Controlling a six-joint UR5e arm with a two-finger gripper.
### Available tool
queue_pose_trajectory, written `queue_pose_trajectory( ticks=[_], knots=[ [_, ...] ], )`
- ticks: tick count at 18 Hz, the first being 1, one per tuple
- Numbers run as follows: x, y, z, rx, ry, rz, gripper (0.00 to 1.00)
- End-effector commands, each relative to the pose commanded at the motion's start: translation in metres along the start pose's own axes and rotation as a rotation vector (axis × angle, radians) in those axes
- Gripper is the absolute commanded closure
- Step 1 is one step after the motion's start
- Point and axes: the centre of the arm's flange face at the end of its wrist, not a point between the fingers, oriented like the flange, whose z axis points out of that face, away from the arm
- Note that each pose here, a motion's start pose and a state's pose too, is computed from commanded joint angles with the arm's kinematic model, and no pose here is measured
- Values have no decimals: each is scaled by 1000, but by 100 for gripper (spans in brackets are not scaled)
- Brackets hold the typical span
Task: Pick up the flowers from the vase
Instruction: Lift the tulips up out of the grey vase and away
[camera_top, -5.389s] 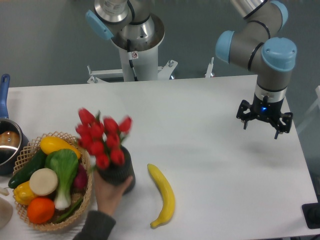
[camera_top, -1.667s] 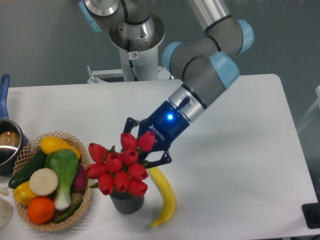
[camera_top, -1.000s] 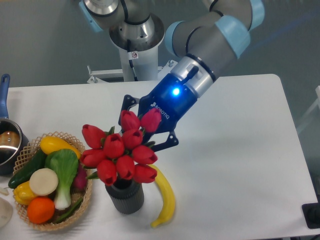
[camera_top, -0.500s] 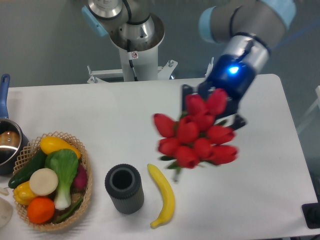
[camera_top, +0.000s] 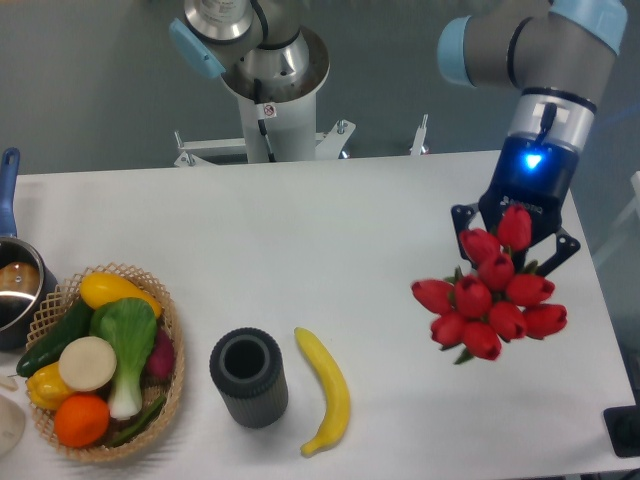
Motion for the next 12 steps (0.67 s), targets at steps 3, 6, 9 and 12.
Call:
queue_pose_trajectory(
  ticks=[3, 6, 9, 12],
  knots=[
    [3, 4, 8, -138, -41, 12, 100],
    [24, 7, 31, -346, -20, 26, 100],
    [54, 10, 70, -514, 13, 88, 100],
    [66, 19, 90, -536, 60, 109, 100]
  ],
)
